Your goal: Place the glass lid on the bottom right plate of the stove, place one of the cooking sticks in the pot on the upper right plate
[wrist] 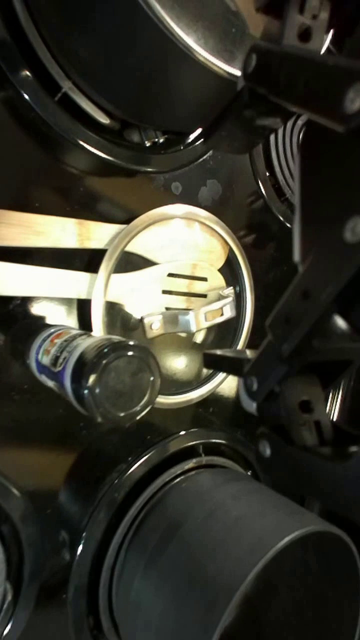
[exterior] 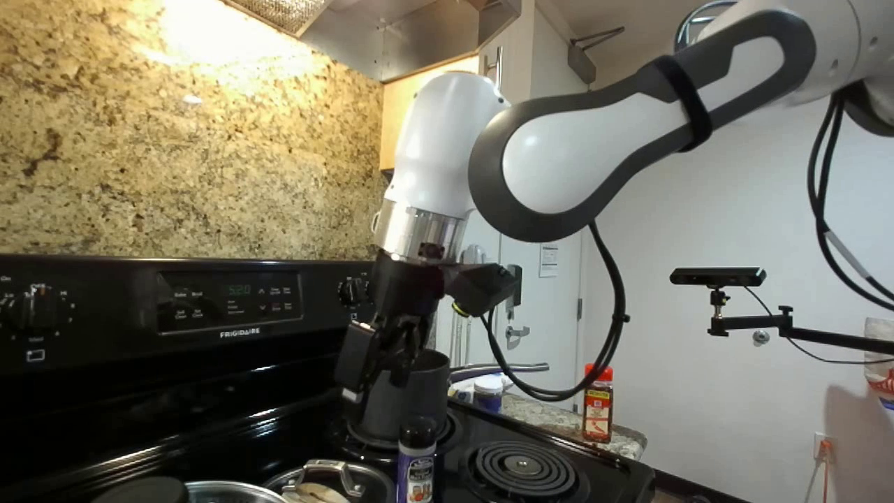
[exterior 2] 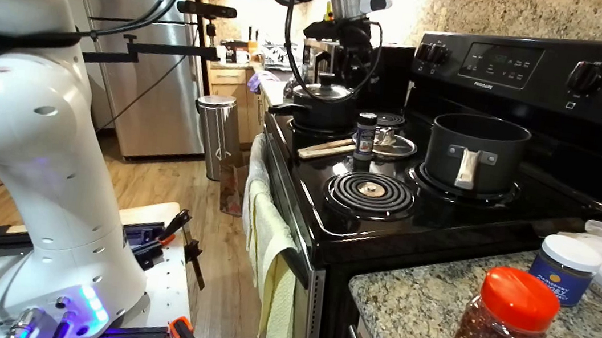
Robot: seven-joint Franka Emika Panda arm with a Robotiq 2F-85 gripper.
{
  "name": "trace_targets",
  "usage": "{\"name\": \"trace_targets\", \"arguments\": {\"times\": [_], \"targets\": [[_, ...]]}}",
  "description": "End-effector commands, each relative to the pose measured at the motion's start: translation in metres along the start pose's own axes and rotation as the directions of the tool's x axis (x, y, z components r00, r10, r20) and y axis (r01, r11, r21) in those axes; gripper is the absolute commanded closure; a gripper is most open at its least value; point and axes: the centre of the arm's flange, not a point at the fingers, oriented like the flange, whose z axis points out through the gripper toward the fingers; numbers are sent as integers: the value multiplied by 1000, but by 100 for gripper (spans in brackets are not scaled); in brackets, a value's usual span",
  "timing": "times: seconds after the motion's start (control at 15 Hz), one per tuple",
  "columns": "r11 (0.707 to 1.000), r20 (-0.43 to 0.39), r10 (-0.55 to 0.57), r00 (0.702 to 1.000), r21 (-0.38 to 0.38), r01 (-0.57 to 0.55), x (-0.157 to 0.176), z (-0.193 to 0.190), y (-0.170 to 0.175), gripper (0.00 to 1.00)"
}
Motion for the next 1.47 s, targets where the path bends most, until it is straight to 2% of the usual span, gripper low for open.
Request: {"name": "trace_targets", "arguments": {"times": [0.0, 0.33, 0.67, 1.13, 1.4], "targets": [[1000, -3, -12, 1000, 0, 12, 5, 1, -5, 0], [1000, -8, -20, 1000, 4, 20, 12, 2, -11, 0], [998, 25, -50, 998, 26, 49, 57, 17, -6, 0], [1000, 192, -19, 981, -19, 24, 101, 54, 21, 0], [999, 237, -47, 970, 20, 43, 111, 74, 19, 0]]}}
